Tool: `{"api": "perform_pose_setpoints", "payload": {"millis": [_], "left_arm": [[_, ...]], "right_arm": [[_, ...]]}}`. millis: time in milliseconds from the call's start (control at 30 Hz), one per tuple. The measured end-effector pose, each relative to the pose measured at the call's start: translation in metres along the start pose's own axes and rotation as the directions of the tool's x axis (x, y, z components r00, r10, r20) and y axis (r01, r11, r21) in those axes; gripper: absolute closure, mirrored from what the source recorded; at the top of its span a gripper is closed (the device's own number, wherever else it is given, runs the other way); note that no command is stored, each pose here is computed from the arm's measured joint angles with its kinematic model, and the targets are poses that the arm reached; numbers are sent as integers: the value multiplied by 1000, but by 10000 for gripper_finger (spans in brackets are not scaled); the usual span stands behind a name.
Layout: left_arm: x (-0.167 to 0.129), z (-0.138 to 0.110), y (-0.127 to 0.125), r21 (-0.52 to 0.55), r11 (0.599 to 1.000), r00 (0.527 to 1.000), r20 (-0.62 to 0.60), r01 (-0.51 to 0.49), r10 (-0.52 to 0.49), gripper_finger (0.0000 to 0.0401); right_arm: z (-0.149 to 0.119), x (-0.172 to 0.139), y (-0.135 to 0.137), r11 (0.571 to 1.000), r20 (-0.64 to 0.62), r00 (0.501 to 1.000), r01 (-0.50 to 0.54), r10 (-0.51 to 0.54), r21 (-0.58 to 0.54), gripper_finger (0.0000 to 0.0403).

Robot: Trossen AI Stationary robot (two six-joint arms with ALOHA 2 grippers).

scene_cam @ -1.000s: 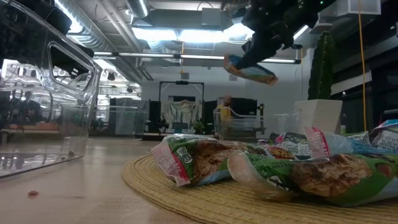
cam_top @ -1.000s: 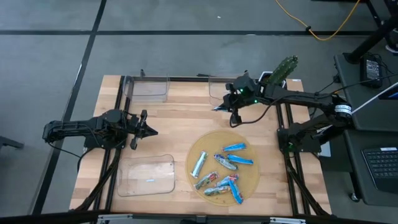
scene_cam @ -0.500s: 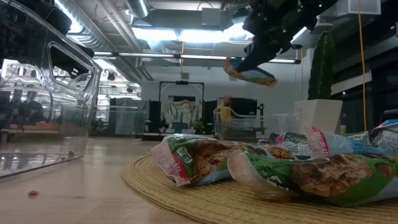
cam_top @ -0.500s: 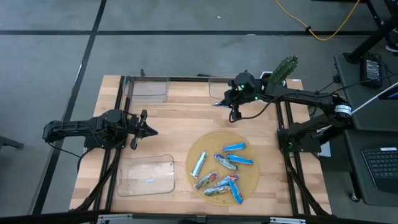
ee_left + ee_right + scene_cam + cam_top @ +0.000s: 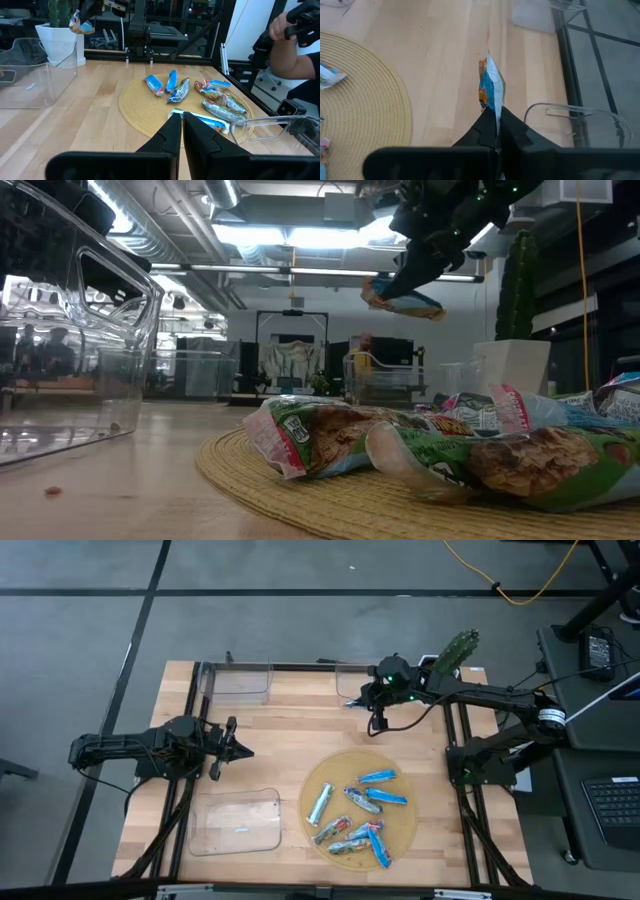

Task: Pick and place Granola Bars by type
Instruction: Put the orange granola bar into the top right transparent bin

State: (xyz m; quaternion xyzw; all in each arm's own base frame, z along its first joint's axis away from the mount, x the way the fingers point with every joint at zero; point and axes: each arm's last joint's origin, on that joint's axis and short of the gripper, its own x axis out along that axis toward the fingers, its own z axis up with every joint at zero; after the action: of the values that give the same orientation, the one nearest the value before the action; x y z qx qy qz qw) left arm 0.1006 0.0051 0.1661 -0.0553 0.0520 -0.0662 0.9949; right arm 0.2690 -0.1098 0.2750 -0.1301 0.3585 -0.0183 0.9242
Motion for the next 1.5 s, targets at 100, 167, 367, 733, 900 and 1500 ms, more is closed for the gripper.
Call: {"api": "perform_pose_setpoints", "payload": {"millis": [100, 167, 367, 733, 900, 1500], "left_arm": [[0, 0, 0, 0, 1000, 1000, 0, 0, 0, 391], [0, 0, 0, 0, 1000, 1000, 0, 0, 0, 392], [0, 0, 0, 0, 1000, 1000, 0, 0, 0, 391], [0, 0, 0, 0, 1000, 1000, 0, 0, 0, 392], [0, 0, 0, 0, 1000, 1000, 0, 0, 0, 392], [0, 0, 0, 0, 1000, 1000, 0, 0, 0, 393]], "right_arm": [[0, 0, 0, 1000, -3, 1000, -1, 1, 1, 393], [1, -2, -2, 1000, -5, 1000, 1, -1, 4, 393], [4, -5, -6, 1000, 0, 1000, 14, -14, 9, 393], [-14, -13, -34, 992, -45, 995, 92, -88, 86, 393], [-23, -17, -46, 981, -64, 990, 131, -123, 144, 393], [-35, -14, -58, 972, -104, 986, 144, -126, 185, 393]]}}
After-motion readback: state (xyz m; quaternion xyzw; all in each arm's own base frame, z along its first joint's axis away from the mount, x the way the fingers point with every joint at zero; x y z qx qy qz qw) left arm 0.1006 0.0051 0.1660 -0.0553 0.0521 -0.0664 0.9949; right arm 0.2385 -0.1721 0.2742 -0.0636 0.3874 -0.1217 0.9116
